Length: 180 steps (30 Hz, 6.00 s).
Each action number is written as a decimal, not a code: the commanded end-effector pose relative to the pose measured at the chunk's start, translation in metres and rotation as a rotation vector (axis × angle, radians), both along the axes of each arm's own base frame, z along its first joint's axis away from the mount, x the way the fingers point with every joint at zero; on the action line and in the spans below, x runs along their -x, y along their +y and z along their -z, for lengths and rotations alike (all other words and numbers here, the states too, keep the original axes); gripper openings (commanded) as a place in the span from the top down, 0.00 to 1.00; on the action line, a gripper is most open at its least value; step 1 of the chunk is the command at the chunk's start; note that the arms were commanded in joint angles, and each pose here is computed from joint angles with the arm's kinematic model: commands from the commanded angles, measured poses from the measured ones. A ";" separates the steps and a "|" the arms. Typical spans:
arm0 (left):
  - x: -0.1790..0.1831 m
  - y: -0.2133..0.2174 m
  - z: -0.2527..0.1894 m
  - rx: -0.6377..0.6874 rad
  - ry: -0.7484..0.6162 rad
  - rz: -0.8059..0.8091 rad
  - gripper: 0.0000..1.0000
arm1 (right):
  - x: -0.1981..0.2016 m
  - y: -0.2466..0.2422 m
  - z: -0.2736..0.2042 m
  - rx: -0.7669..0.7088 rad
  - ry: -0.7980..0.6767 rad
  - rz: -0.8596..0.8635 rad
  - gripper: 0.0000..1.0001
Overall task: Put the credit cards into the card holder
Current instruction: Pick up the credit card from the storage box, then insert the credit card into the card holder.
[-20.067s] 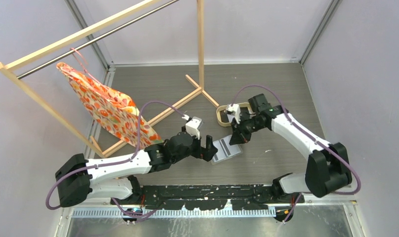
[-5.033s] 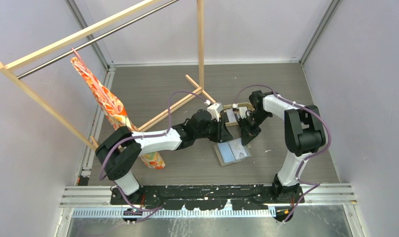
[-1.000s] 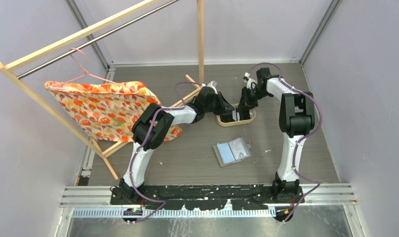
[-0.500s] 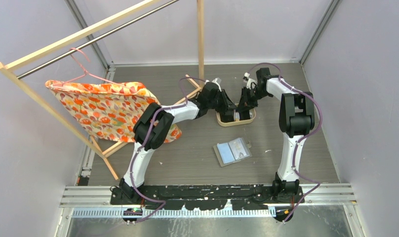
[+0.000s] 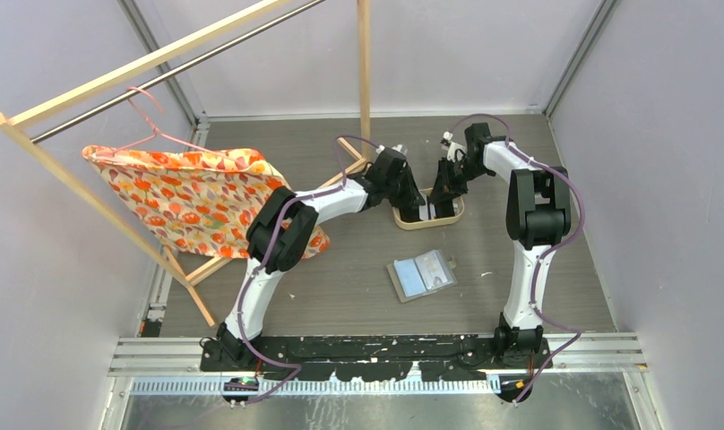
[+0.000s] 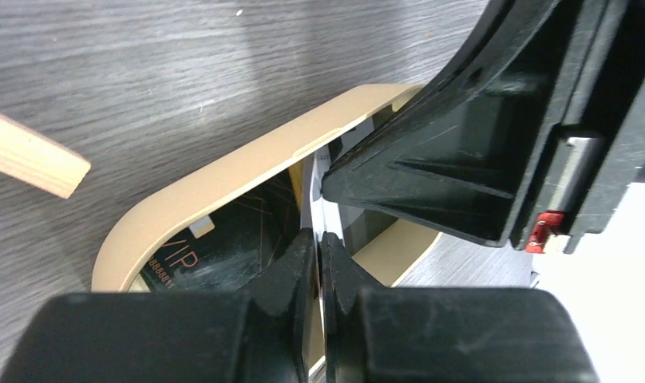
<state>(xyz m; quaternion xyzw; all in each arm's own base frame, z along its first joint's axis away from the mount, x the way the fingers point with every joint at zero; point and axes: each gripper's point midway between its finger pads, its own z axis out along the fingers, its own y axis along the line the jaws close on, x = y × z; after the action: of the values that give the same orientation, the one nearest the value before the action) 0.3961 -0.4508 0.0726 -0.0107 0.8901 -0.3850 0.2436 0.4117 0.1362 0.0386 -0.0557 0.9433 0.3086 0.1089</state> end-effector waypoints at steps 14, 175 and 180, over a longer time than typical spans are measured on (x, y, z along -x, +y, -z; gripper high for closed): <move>-0.008 0.002 -0.066 0.085 -0.249 0.013 1.00 | -0.004 -0.006 -0.092 -0.043 -0.269 -0.065 0.66; 0.195 0.058 0.016 0.602 0.077 -0.225 1.00 | 0.195 -0.011 0.007 0.214 0.119 -0.613 0.91; 0.195 0.060 0.012 0.602 0.058 -0.221 1.00 | 0.195 -0.011 0.007 0.214 0.119 -0.612 0.91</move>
<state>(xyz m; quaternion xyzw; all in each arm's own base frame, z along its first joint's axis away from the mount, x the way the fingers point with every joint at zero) 0.1978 -0.3898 0.0416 -0.1980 0.7560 -0.5796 0.2309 0.2104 0.1234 0.0315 -0.3237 0.9145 0.2365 -0.0544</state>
